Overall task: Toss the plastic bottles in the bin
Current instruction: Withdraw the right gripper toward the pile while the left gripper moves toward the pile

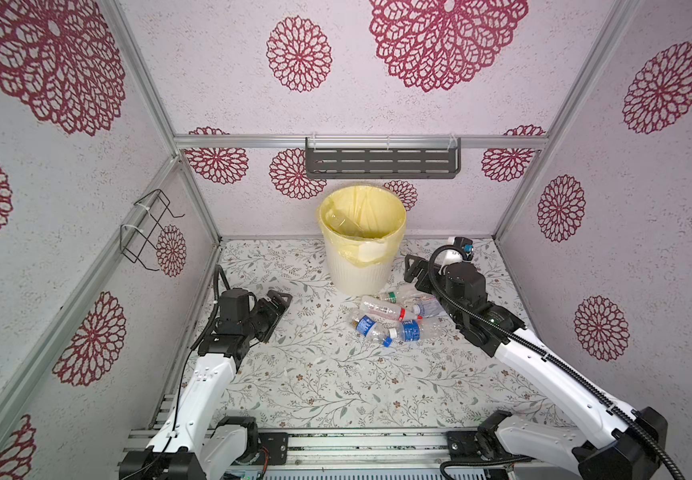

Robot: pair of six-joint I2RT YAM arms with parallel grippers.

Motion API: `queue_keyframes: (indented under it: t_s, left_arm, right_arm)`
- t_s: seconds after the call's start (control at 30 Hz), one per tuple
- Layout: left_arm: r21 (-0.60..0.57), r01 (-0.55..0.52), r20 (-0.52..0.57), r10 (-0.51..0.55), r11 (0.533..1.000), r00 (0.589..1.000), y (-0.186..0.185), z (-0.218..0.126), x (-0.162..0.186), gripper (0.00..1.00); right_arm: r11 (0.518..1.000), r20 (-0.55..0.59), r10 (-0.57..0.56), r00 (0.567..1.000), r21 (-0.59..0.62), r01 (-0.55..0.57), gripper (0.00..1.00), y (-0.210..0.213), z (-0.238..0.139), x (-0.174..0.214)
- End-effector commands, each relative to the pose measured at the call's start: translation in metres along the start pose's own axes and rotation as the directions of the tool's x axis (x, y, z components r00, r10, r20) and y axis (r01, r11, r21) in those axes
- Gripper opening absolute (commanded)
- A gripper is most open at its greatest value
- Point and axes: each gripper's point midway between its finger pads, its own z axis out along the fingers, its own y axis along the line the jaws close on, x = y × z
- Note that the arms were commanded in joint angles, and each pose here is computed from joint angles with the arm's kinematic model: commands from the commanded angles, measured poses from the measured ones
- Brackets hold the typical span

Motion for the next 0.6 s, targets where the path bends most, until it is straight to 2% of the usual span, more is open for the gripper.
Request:
queue_keyframes:
  t_s: [0.0,0.13,0.33,0.57]
  left_arm:
    - [-0.021,0.032,0.012,-0.031,0.999,0.999,0.006,0.001,0.003,0.97]
    - [-0.035,0.048,0.001,-0.048,0.998,0.999,0.009,0.002,0.010,0.97]
    - [-0.065,0.070,-0.001,-0.071,0.995,0.998,0.011,0.007,0.024,0.97]
    - [-0.169,0.134,-0.061,-0.146,0.976,0.987,0.019,0.026,0.041,0.97]
  right_arm:
    - [0.997,0.016,0.035,0.999,0.071,-0.036,0.99,-0.022,-0.008,0.004]
    - [0.993,-0.014,0.026,1.000,0.116,-0.024,0.99,-0.044,-0.014,0.025]
    - [0.988,-0.142,-0.003,0.990,0.152,0.025,0.99,-0.064,-0.021,0.060]
    - [0.980,-0.173,0.030,0.984,0.201,0.006,0.99,-0.089,-0.034,0.082]
